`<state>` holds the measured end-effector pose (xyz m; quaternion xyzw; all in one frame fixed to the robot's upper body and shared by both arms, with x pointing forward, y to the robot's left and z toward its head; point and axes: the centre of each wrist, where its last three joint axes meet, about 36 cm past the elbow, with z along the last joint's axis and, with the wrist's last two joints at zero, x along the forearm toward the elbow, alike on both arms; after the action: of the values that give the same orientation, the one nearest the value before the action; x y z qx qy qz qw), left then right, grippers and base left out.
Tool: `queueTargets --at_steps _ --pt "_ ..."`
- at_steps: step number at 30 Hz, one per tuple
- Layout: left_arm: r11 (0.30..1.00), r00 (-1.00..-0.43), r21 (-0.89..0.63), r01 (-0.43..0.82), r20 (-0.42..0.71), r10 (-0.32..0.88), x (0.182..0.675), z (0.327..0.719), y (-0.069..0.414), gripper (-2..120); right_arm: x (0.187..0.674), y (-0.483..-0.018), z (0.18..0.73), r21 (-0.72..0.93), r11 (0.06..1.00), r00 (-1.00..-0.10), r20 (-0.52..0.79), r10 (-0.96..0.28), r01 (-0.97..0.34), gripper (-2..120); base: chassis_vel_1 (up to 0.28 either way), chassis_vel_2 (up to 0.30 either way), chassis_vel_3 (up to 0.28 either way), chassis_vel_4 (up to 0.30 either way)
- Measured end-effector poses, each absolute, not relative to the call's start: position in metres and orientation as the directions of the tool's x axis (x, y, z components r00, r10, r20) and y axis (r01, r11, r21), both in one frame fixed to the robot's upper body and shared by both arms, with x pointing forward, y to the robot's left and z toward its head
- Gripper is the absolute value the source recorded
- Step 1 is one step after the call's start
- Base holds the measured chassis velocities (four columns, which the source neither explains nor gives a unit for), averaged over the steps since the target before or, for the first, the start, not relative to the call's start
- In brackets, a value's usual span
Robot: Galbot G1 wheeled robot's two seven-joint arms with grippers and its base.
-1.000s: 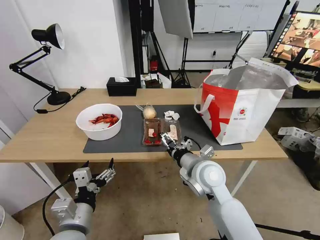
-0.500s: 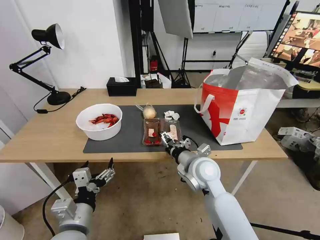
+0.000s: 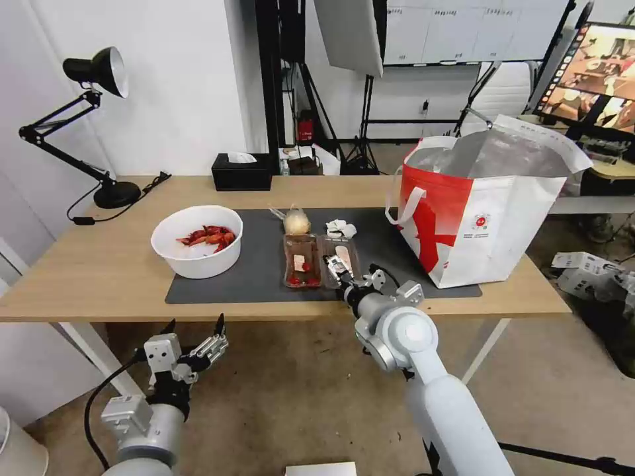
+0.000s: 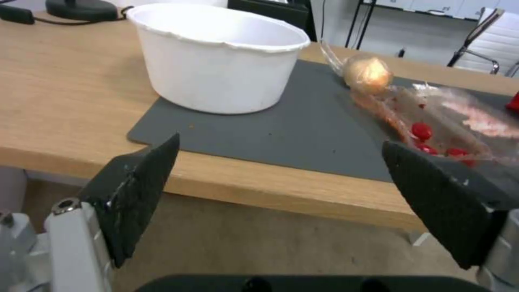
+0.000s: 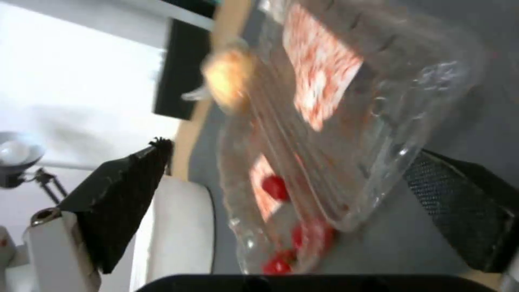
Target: Pick up the trash from the table and place it into the takeout bag.
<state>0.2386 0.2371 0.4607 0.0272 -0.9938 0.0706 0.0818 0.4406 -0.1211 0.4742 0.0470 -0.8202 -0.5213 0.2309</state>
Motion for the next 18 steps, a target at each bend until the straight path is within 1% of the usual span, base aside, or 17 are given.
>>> queueTargets --at_steps 1,3,4,7,8,12,13,15,16,18 --pt "0.989 -0.985 -0.136 -0.066 0.166 -0.043 0.239 0.461 0.237 100 0.441 -0.121 0.474 0.877 0.452 -0.889 0.330 -0.318 0.164 100 0.000 0.000 0.000 0.000" --pt "0.989 -0.985 -0.136 -0.066 0.167 -0.043 0.238 0.461 0.237 100 0.438 -0.120 0.470 0.863 0.497 -0.913 0.272 -0.305 0.091 100 0.000 0.000 0.000 0.000" --pt "0.989 -0.985 -0.136 -0.066 0.167 -0.043 0.238 0.461 0.237 100 0.438 -0.120 0.470 0.863 0.497 -0.913 0.272 -0.305 0.091 100 0.000 0.000 0.000 0.000" --pt "0.989 -0.985 -0.136 -0.066 0.166 -0.043 0.238 0.460 0.237 100 0.435 -0.120 0.467 0.828 0.560 -0.930 0.186 -0.316 -0.025 100 0.000 0.000 0.000 0.000" --pt "0.989 -0.985 -0.136 -0.066 0.166 -0.043 0.238 0.460 0.237 100 0.435 -0.120 0.467 0.828 0.560 -0.930 0.186 -0.316 -0.025 100 0.000 0.000 0.000 0.000" --pt "0.988 -0.985 -0.135 -0.069 0.164 -0.047 0.237 0.461 0.238 100 0.435 -0.119 0.472 0.778 0.601 -0.912 0.092 -0.400 -0.185 100 0.000 0.000 0.000 0.000" --pt "0.988 -0.985 -0.135 -0.069 0.164 -0.047 0.237 0.461 0.238 100 0.435 -0.119 0.472 0.778 0.601 -0.912 0.092 -0.400 -0.185 100 0.000 0.000 0.000 0.000" --pt "0.988 -0.986 -0.137 -0.072 0.161 -0.049 0.237 0.461 0.238 100 0.439 -0.116 0.479 0.760 0.605 -0.887 0.083 -0.454 -0.239 100 0.000 0.000 0.000 0.000" --pt "0.988 -0.986 -0.137 -0.072 0.161 -0.049 0.237 0.461 0.238 100 0.439 -0.116 0.479 0.760 0.605 -0.887 0.083 -0.454 -0.239 100 0.000 0.000 0.000 0.000" --pt "0.988 -0.986 -0.139 -0.073 0.160 -0.051 0.237 0.461 0.237 100 0.445 -0.110 0.483 0.762 0.594 -0.858 0.100 -0.504 -0.260 100 0.000 0.000 0.000 0.000"
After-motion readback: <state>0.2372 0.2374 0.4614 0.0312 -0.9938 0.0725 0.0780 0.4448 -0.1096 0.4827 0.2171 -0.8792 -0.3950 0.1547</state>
